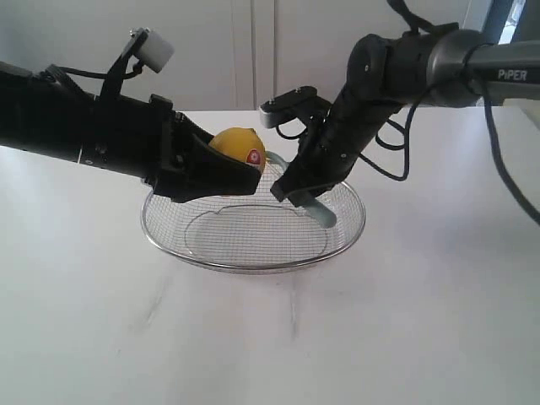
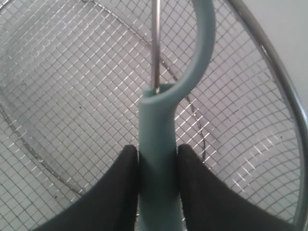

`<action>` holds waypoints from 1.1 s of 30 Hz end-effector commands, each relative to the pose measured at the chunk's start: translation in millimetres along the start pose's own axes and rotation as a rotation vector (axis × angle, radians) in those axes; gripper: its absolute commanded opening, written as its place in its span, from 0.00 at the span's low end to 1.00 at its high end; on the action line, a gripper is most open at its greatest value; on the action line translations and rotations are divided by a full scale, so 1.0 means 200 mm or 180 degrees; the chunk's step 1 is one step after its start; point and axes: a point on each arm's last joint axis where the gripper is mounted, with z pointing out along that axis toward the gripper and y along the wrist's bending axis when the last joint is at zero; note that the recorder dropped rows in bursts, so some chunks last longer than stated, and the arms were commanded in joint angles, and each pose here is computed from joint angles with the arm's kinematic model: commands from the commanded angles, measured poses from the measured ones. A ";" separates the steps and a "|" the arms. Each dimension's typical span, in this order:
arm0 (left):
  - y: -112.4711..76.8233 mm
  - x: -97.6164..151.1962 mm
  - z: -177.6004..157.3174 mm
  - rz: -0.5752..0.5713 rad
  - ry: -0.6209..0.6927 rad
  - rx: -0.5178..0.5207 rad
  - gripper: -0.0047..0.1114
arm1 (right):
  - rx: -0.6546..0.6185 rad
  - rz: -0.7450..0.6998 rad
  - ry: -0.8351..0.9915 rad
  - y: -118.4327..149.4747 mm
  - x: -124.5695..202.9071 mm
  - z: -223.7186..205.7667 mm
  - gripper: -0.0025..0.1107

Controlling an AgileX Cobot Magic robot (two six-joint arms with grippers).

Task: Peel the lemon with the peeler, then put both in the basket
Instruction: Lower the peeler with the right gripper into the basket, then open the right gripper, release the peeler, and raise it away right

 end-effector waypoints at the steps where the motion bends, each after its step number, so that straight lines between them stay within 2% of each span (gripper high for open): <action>1: -0.02 0.00 0.01 -0.0035 -0.0045 0.0067 0.04 | -0.0071 0.0058 0.0106 -0.01 0.00 0.03 0.02; 14: -0.02 0.00 0.01 -0.0035 -0.0045 0.0067 0.04 | -0.0164 0.0404 0.0122 0.00 0.00 0.09 0.02; 24: -0.02 0.00 0.01 -0.0035 -0.0045 0.0067 0.04 | -0.0159 0.0506 0.0116 -0.01 0.01 0.10 0.02; 26: -0.02 0.00 0.01 -0.0035 -0.0045 0.0067 0.04 | -0.0144 0.0524 0.0090 -0.01 0.00 0.10 0.06; 28: -0.02 0.00 0.01 -0.0035 -0.0045 0.0067 0.04 | -0.0130 0.0516 0.0080 -0.01 0.00 0.10 0.20; 30: -0.02 0.00 0.01 -0.0035 -0.0045 0.0067 0.04 | -0.0129 0.0516 0.0080 -0.01 0.00 0.10 0.29; 33: -0.02 0.00 0.01 -0.0039 -0.0052 0.0068 0.04 | -0.0126 0.0516 0.0074 -0.01 0.00 0.10 0.35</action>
